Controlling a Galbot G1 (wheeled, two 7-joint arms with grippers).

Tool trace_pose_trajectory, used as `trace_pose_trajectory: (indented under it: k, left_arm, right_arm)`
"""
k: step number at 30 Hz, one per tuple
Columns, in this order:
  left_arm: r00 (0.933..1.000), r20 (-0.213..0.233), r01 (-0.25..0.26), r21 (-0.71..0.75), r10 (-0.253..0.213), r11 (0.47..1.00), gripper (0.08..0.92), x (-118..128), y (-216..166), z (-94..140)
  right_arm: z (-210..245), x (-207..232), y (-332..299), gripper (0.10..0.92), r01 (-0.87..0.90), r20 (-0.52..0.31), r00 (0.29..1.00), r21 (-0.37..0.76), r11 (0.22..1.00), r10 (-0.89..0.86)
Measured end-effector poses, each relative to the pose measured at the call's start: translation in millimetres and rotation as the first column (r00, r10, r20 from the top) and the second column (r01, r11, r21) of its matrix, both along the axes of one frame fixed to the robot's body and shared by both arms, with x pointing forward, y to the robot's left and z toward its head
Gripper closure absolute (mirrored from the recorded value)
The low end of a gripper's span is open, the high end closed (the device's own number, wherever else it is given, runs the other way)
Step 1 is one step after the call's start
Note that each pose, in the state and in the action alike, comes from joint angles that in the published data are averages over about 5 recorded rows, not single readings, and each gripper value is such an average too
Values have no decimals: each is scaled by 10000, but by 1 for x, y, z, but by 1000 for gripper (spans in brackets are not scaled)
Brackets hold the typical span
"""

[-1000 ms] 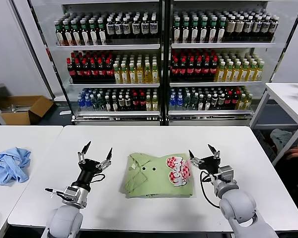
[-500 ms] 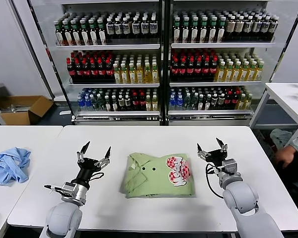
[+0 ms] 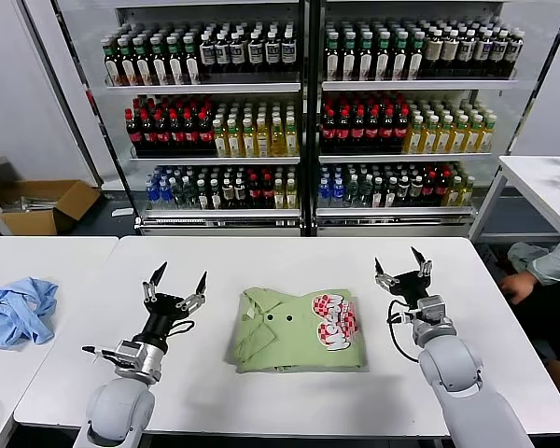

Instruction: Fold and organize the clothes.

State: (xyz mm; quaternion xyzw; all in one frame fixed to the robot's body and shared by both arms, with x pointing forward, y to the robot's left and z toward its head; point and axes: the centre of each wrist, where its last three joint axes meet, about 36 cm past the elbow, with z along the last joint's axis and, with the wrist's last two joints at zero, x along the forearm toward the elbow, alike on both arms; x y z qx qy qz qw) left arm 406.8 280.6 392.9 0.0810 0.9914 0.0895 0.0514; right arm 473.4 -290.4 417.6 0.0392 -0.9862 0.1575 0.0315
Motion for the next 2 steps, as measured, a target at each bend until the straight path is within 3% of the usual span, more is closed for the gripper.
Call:
trace_pose_trajectory:
  k: [2]
  left_arm:
    - [10000,25,-17,13,17,10000,177,0,1,0]
  right_arm:
    - [-1,0,-1,199,-5,34,10000,-26,10000,5]
